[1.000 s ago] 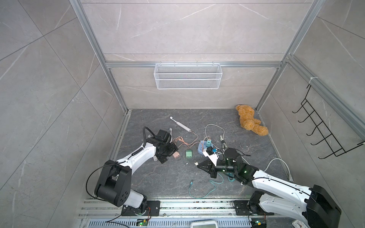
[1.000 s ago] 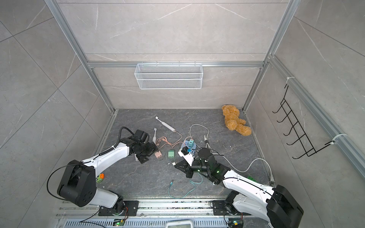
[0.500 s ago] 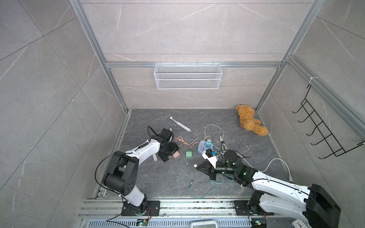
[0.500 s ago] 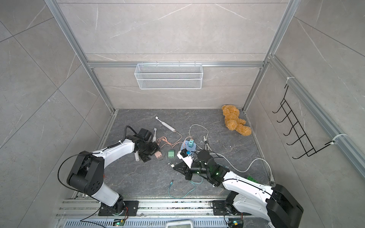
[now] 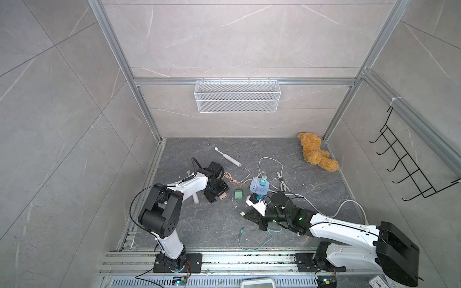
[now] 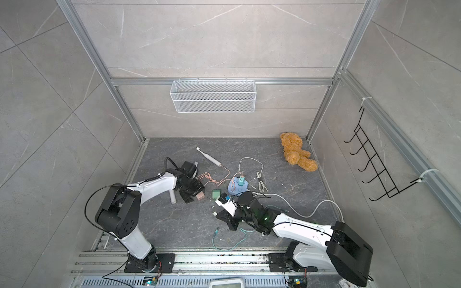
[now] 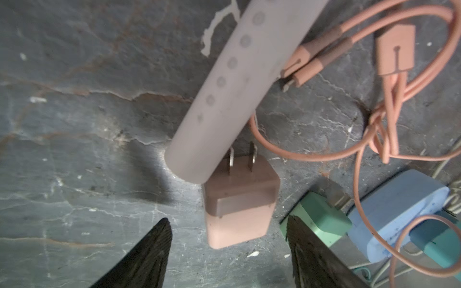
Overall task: Charge the electric toothbrush
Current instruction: Pick up the plug from the center of the board.
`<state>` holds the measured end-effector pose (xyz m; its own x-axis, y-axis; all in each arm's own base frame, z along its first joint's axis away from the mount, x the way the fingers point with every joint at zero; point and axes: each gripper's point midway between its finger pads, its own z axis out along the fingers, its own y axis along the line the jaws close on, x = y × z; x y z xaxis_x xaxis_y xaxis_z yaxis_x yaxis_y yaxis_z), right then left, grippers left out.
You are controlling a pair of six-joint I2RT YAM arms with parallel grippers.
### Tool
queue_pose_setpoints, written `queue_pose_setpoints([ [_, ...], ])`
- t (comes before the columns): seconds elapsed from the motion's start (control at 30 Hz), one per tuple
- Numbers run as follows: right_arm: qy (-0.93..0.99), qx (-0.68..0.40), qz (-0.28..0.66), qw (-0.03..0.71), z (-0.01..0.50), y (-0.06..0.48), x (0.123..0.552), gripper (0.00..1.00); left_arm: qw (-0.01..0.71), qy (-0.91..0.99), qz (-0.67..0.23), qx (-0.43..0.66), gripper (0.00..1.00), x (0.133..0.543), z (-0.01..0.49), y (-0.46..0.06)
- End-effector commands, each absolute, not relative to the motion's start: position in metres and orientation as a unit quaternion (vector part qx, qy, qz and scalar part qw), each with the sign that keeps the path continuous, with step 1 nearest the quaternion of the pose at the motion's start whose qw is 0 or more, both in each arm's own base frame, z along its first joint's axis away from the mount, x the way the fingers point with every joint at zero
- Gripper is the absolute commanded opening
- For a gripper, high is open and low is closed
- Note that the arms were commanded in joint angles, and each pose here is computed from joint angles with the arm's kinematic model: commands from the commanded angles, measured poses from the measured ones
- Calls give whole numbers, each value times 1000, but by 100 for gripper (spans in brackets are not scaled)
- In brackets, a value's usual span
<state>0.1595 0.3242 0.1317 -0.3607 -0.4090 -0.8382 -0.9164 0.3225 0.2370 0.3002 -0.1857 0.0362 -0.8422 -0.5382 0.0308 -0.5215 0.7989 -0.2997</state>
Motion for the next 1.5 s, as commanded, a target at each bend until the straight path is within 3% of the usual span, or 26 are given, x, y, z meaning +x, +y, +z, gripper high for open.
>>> queue_pose_setpoints([
  [0.0,748,-466,330,339,122,326,162,0,31,954,-130,-269,73,304,37,-183],
  [0.73,764,-460,324,315,97,338,163,0,18,960,-119,-252,53,299,24,-181],
  [1.13,762,-461,329,313,102,344,164,0,-9,968,-79,-240,59,284,22,-170],
  [1.47,763,-467,327,304,93,347,160,0,2,976,-57,-211,63,295,34,-167],
])
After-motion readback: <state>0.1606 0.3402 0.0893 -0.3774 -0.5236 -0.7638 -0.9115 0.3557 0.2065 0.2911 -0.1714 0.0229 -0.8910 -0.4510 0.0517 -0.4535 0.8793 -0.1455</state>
